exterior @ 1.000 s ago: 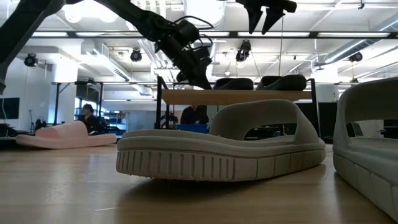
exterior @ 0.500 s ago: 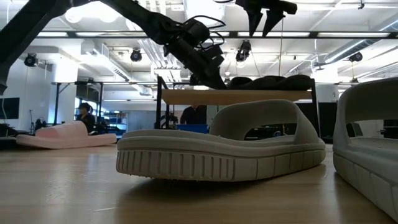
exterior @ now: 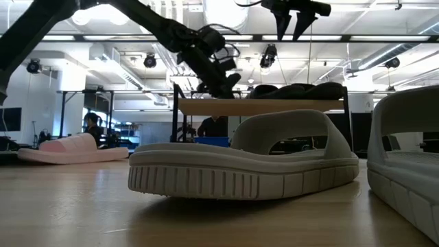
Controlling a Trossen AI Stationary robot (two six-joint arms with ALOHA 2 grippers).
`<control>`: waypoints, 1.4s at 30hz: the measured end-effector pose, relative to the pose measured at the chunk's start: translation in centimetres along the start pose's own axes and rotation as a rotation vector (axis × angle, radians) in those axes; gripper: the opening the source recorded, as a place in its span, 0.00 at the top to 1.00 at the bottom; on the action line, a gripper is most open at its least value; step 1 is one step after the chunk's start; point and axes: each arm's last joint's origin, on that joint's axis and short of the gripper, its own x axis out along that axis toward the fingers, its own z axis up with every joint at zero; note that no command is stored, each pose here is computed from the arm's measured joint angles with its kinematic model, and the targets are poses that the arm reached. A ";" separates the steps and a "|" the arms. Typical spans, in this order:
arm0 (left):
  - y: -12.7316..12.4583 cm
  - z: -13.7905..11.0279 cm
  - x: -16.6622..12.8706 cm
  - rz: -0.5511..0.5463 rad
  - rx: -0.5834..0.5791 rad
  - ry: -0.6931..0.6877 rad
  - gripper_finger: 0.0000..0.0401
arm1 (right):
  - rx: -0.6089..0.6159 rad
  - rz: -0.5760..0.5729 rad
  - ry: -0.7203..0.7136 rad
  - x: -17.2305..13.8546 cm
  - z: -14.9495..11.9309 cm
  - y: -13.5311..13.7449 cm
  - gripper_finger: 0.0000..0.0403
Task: Pick and place slides into the shelf
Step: Put the left black slide on the shelf, then adjust the pair of black slides on the shelf
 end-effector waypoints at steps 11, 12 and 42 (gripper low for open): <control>0.1 0.2 1.9 -0.065 -0.007 -0.111 1.00 | 0.009 -0.006 0.008 0.3 -0.2 0.1 0.44; 0.1 0.1 2.0 -0.073 -0.007 -0.109 1.00 | 0.011 -0.007 0.010 0.3 -0.2 0.1 0.44; 0.6 1.8 1.1 -0.174 0.022 -0.172 1.00 | 0.055 -0.168 0.398 6.4 -4.7 -1.5 0.48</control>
